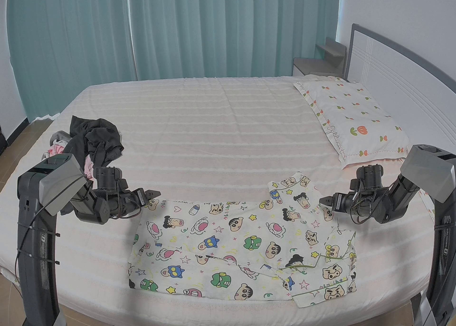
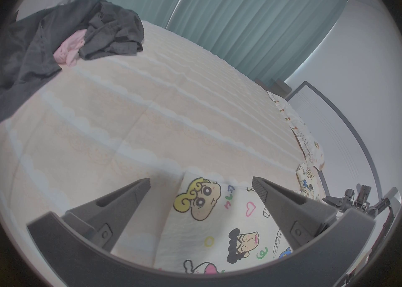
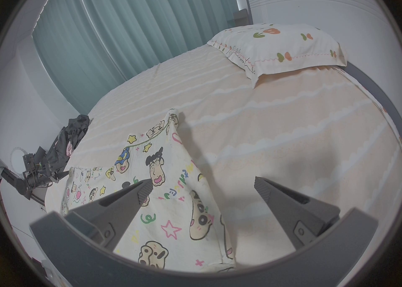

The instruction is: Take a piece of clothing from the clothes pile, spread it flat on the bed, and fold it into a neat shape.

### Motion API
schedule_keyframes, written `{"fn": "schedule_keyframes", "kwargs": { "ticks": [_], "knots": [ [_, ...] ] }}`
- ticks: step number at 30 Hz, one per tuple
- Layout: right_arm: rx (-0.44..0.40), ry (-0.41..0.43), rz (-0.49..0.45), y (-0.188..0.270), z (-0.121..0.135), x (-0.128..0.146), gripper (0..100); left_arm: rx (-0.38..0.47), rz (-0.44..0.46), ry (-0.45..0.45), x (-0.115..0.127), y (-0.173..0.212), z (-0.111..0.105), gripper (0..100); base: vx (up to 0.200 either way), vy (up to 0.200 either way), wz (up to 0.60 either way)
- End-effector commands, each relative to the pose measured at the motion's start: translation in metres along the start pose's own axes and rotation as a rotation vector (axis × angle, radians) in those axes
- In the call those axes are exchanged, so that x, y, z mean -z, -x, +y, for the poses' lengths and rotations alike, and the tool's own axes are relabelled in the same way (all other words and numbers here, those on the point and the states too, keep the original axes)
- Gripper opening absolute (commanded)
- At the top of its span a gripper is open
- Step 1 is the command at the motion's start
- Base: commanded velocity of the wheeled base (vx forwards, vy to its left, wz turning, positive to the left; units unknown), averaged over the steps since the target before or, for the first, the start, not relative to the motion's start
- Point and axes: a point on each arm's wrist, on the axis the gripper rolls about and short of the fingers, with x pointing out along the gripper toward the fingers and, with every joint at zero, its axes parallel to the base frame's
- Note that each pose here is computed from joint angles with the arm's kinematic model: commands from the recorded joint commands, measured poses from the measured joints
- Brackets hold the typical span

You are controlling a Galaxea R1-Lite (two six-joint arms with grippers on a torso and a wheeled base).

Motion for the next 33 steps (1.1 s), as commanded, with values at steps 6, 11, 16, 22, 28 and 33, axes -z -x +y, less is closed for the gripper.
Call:
{"fn": "schedule_keyframes", "kwargs": {
  "ticks": [6, 11, 16, 22, 28, 33],
  "knots": [
    [-0.019, 0.015, -0.008, 0.002, 0.011, -0.001, 100, 0.029, 0.010, -0.016, 0.005, -0.013, -0.009, 100, 0.000, 0.000, 0.00],
    [-0.023, 0.016, -0.017, 0.000, 0.012, -0.004, 100, 0.059, 0.015, -0.008, 0.008, -0.021, -0.024, 100, 0.000, 0.000, 0.00],
    [-0.027, 0.016, -0.042, -0.008, 0.013, -0.012, 100, 0.065, 0.017, -0.012, 0.011, -0.024, -0.029, 0, 0.000, 0.000, 0.00],
    [-0.028, 0.016, -0.045, -0.017, 0.012, -0.015, 100, 0.037, -0.001, 0.001, 0.005, -0.020, -0.018, 0, 0.000, 0.000, 0.00],
    [-0.042, 0.025, -0.052, -0.039, 0.014, -0.015, 100, -0.065, -0.084, 0.003, -0.006, -0.012, -0.017, 0, 0.000, 0.000, 0.00],
    [-0.051, 0.038, -0.040, -0.050, 0.020, -0.015, 100, -0.065, -0.101, -0.003, -0.007, -0.002, -0.023, 0, 0.000, 0.000, 0.00]
  ]
}}
